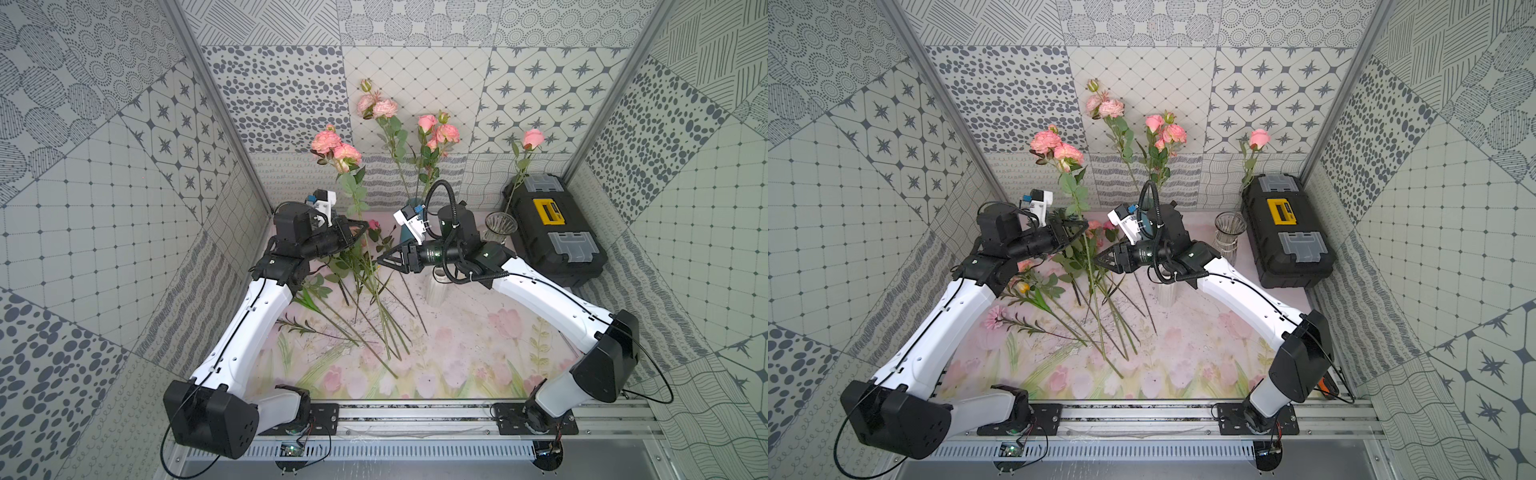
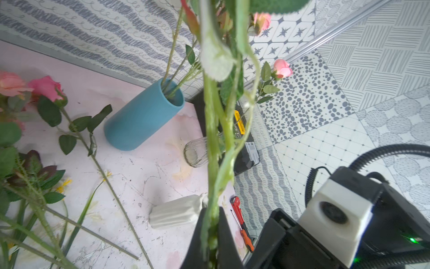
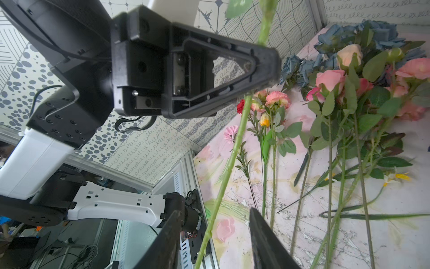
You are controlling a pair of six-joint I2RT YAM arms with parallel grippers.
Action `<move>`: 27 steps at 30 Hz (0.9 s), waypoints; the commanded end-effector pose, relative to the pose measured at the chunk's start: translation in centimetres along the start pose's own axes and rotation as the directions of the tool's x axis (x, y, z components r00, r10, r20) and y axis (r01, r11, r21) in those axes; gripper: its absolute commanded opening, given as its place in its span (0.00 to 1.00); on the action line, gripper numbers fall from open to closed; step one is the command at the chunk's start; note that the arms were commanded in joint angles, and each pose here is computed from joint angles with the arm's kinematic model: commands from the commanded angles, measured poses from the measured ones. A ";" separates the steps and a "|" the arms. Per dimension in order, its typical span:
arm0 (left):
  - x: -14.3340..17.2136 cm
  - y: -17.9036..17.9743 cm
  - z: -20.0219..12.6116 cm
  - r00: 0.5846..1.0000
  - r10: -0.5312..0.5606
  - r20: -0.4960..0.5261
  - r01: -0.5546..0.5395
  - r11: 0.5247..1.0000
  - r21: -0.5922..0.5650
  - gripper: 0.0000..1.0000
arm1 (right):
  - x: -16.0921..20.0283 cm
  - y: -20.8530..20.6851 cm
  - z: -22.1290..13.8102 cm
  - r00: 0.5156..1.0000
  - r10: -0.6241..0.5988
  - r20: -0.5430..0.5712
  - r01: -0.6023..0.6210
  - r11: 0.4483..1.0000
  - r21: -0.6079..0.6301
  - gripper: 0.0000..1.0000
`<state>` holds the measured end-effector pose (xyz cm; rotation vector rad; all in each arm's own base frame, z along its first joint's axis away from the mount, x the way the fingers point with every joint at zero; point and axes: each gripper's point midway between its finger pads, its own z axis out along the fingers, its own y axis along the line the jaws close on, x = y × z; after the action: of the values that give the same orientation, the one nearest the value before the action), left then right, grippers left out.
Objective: Place the pink flowers into the vase
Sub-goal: Pick up the flower at the center of the board.
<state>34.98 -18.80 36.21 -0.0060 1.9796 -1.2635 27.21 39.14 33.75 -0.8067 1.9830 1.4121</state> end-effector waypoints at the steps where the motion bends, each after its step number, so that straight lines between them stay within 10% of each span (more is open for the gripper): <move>1: -0.4 -4.4 -0.2 0.996 0.089 -0.005 -0.086 0.975 0.206 0.06 | -1.6 1.1 0.3 0.999 -0.018 0.044 0.020 0.999 -0.046 0.48; 18: 0.1 -4.2 0.0 0.996 0.086 -0.019 -0.080 0.976 0.205 0.06 | -1.4 1.3 1.4 0.999 0.002 0.039 0.001 0.996 -0.084 0.42; 27: 0.2 -4.4 0.0 0.995 0.095 -0.018 -0.089 0.974 0.207 0.06 | -1.1 1.1 1.8 0.999 0.013 0.039 -0.009 0.995 -0.098 0.21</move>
<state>33.49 -20.64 37.82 0.1202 1.9211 -1.3974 27.24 40.79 33.74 -0.7949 1.9637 1.5003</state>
